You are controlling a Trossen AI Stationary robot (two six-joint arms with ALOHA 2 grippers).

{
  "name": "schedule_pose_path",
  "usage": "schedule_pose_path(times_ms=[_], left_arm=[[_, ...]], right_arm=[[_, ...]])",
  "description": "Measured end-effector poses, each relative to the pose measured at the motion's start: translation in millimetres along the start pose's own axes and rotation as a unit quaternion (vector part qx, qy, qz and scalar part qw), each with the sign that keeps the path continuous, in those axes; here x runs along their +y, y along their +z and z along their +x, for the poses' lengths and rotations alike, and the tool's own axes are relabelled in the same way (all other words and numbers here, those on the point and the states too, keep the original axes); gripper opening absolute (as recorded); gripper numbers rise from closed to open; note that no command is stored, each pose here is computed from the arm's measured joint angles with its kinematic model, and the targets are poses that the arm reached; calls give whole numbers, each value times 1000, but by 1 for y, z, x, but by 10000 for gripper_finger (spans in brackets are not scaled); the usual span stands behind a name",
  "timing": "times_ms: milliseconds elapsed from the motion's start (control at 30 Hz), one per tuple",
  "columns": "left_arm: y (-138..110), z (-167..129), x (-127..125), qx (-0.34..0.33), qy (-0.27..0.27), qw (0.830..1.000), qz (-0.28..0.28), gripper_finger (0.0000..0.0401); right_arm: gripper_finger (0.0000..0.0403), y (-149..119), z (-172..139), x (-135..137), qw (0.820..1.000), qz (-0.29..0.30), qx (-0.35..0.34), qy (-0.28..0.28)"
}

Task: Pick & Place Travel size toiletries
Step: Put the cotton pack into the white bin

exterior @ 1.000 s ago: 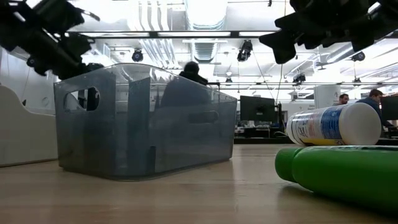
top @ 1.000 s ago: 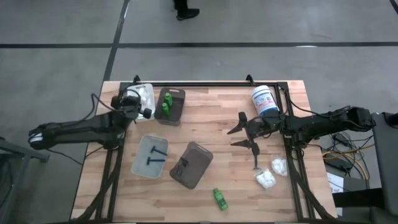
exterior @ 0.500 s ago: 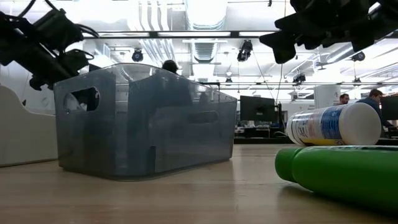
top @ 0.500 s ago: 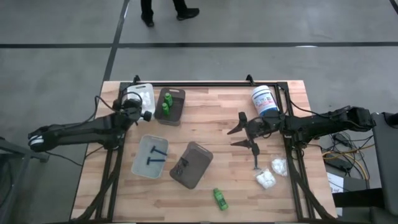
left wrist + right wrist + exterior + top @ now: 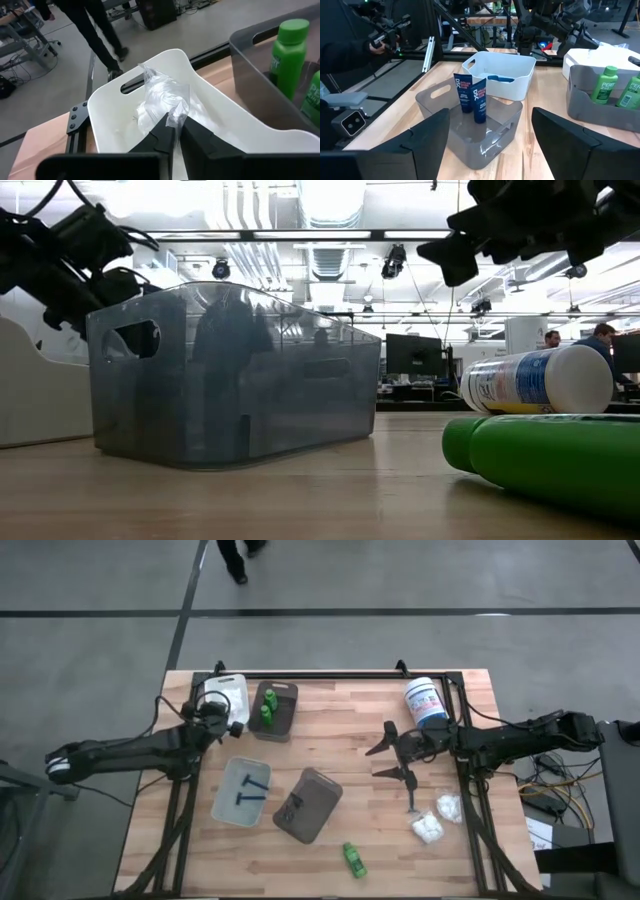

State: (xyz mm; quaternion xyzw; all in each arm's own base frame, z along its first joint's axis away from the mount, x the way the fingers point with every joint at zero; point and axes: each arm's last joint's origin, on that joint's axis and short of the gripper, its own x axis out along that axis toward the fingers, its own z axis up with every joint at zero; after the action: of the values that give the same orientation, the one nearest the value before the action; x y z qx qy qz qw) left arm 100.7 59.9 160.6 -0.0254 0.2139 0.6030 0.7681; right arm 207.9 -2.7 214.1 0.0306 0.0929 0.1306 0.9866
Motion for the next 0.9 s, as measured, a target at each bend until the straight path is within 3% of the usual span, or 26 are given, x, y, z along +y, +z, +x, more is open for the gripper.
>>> schedule_pose_path(times_ms=[267, 667, 900], left_arm=[[-1, 0, 0, 1, 2, 1000, 2, 71], [-1, 0, 0, -1, 5, 1000, -5, 175], [17, -4, 0, -12, -15, 999, -29, 187]], right_arm=[[306, 0, 0, 0, 1000, 0, 0, 0], [346, 0, 0, 0, 1000, 0, 0, 0], [362, 0, 0, 0, 1000, 0, 0, 0]])
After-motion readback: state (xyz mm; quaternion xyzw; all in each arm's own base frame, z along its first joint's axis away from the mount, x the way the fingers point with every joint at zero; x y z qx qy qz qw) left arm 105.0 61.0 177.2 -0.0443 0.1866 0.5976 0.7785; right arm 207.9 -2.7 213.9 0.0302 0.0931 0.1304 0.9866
